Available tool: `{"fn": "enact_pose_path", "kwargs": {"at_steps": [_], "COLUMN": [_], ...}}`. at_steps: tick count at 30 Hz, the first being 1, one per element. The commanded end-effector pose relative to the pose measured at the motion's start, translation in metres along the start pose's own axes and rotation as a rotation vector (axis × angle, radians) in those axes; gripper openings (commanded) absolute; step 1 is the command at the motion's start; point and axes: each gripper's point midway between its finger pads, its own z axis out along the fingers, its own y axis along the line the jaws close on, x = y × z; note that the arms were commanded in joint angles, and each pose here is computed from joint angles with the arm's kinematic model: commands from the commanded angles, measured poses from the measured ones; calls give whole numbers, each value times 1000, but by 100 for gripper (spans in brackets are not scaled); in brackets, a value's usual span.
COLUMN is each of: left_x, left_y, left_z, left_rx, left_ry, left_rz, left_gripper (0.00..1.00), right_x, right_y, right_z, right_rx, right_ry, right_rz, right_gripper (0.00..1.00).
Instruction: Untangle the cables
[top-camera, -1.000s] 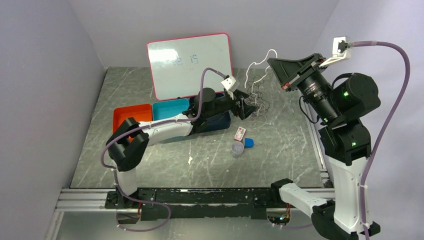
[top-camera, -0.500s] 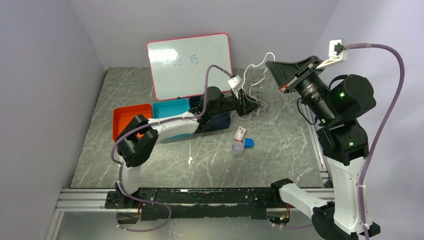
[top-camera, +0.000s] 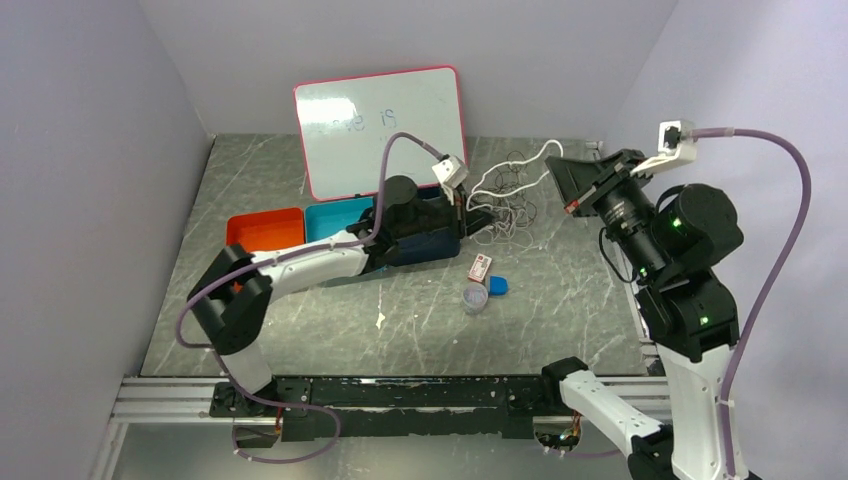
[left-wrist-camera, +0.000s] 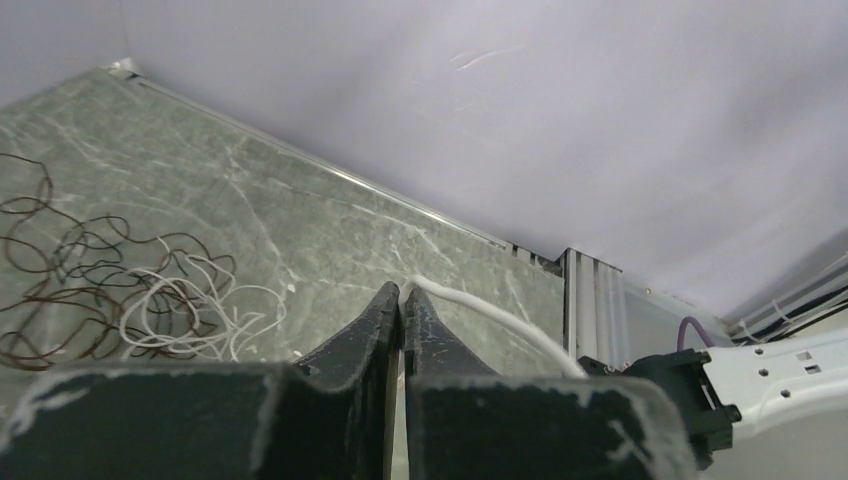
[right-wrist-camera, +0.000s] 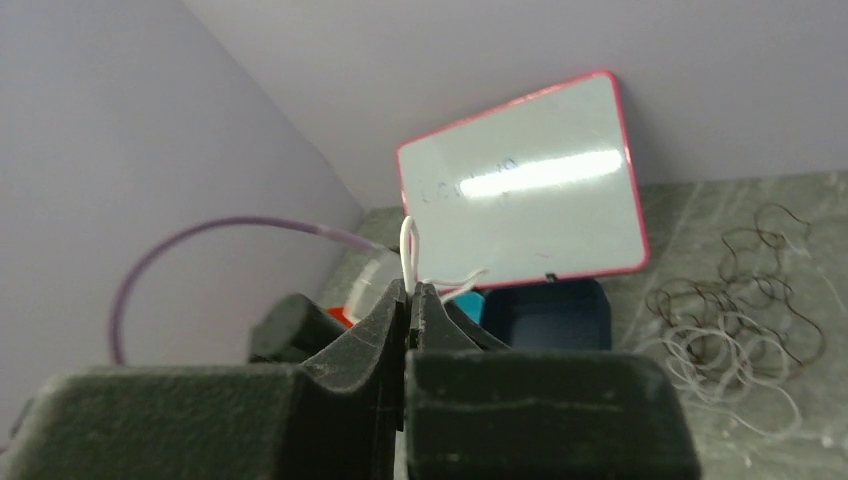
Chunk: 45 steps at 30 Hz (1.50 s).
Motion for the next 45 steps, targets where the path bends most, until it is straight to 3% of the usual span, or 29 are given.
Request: {"fn": "enact_pose_path", "kwargs": {"at_steps": [1,7,12,16,19,21,26,30,35,45], "left_x": [-18,-23,-28,-32,-34,-36,-37,-38,-40,-39], "left_y": [3,5,6,4,2,1,-4,-8,-8,-17], "left_z": [-24,-41,-55,-60,-64,-66,-70,-74,-80,-82], "left_rx": [-35,-70,-112,-121,-123,-126,-110,-101,-118,-65], "left_ry": [-1,40,48,62,62,59,62,68,71,94], "left_rz": [61,98,116,131,140,143,148,156,167,166], "left_gripper": [7,7,7,7,7,7,7,7,7,7], "right_x": [33,122,180,244,285,296,282,276,263,257], "right_y": [-25,-53,-70,-67,-63,-70,-102,-110,-109,-128], "right_z": [-16,-30,-39,-39,-45,-46,-33,-23,-18,16], "right_rx": [82,111,117,-14,-114,-95,80,108,97,88], "right_ry": [86,336,466,691,841,883,791,726,650,405], "right_rz": [-28,33,99,145,192,158,35,6,-31,-92], "right_gripper": [0,2,2,6,13,25,44,61,69,70]}}
